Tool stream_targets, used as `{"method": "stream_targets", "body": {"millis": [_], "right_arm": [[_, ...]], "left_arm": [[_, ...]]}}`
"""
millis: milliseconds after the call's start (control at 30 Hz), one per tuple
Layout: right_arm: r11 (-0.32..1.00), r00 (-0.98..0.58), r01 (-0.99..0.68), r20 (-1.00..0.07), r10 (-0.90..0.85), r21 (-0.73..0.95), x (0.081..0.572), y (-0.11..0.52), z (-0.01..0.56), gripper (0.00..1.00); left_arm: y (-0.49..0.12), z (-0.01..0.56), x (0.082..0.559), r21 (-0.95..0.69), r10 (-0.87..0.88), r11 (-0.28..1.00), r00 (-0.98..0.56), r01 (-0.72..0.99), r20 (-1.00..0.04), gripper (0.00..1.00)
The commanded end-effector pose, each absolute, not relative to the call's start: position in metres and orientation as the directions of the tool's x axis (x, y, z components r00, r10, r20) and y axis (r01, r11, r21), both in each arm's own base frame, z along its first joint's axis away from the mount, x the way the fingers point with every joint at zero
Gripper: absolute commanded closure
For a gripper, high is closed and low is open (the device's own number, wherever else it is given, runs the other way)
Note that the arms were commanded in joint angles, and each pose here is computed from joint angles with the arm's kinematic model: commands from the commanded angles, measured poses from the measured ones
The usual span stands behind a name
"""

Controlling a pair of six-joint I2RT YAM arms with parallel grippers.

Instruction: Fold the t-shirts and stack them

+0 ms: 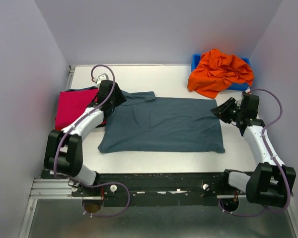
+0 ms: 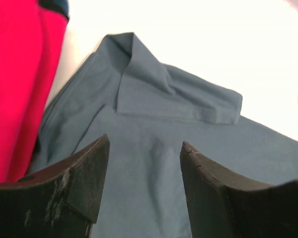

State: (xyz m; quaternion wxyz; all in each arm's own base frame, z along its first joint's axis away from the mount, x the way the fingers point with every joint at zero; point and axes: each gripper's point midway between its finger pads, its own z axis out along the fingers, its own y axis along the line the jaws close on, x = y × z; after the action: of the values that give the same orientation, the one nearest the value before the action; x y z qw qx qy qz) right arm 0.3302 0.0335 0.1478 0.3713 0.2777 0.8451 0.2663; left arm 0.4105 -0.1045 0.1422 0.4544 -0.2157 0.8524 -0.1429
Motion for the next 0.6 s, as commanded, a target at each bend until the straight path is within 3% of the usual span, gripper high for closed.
{"method": "stream_targets", "body": {"millis": [0,567], "right_arm": [[0.718,-0.522,0.23,-0.54,0.661,0.657,0.347,0.03,0.163,0.6],[0.706,-0.526,0.247,-0.521,0.673,0.663,0.355,0.029,0.154,0.62]], "left_arm": [[-0.113,0.131,0.44,-0.391,-0.45,0.892,-0.531,-0.227,-0.718,0.33],[-0.121,0.059,0.466,-0.296,-0.434,0.901,-0.669,-0.318,-0.604,0.43]]}}
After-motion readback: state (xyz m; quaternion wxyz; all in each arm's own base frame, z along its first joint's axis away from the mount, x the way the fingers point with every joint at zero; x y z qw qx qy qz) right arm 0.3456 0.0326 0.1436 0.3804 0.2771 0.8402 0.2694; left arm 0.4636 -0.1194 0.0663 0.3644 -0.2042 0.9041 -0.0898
